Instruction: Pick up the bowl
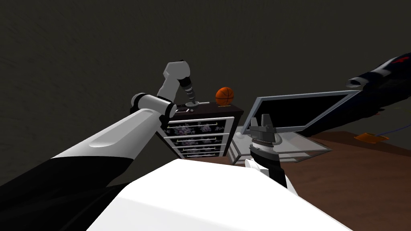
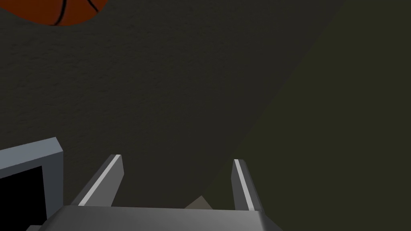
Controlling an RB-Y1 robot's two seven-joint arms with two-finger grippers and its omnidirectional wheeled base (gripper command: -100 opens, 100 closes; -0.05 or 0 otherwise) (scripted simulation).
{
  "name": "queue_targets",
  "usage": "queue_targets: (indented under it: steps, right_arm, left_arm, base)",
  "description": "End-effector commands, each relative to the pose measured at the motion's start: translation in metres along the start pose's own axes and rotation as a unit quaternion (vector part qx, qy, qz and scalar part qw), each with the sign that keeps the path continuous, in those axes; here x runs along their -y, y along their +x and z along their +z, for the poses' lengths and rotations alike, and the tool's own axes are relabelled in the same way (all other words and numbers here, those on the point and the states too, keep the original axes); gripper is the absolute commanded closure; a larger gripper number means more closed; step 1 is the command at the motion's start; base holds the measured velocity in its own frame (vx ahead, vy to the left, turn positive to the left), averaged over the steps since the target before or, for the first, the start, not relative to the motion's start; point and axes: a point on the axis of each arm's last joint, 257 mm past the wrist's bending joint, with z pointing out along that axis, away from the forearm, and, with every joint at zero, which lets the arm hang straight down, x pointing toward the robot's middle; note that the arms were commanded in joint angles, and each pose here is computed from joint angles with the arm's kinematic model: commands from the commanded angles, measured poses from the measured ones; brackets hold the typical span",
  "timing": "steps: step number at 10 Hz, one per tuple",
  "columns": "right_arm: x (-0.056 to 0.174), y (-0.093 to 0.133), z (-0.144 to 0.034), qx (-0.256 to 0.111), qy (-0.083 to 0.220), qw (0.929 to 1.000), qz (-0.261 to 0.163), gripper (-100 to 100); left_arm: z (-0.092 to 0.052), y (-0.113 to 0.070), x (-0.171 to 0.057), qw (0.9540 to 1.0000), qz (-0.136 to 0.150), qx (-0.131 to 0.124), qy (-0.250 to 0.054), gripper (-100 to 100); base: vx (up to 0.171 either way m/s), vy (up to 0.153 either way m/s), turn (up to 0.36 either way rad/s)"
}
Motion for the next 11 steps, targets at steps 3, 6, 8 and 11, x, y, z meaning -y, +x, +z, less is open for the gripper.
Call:
queue_targets:
  steps: [3, 6, 8, 11]
  right_arm:
    - [0.000, 0.000, 0.000, 0.000, 0.000, 1.0000, 0.000, 0]
    - [0.000, 0.000, 0.000, 0.000, 0.000, 1.0000, 0.000, 0]
    - [0.000, 0.000, 0.000, 0.000, 0.000, 1.0000, 0.000, 0]
    - [0.000, 0.000, 0.000, 0.000, 0.000, 1.0000, 0.000, 0]
  left_arm:
    - [-0.001, -0.014, -0.026, 0.9975, -0.024, 0.013, -0.065, -100]
    - [0.001, -0.022, -0.049, 0.9924, -0.037, 0.023, -0.115, -100]
    - [0.003, -0.026, -0.060, 0.9891, -0.041, 0.030, -0.138, -100]
    - [0.011, -0.045, -0.055, 0.9896, -0.042, 0.029, -0.134, -100]
  base:
    - [0.045, 0.030, 0.018]
    - [0.045, 0.019, 0.014]
    - [0.044, 0.018, 0.007]
    - [0.002, -0.018, -0.013]
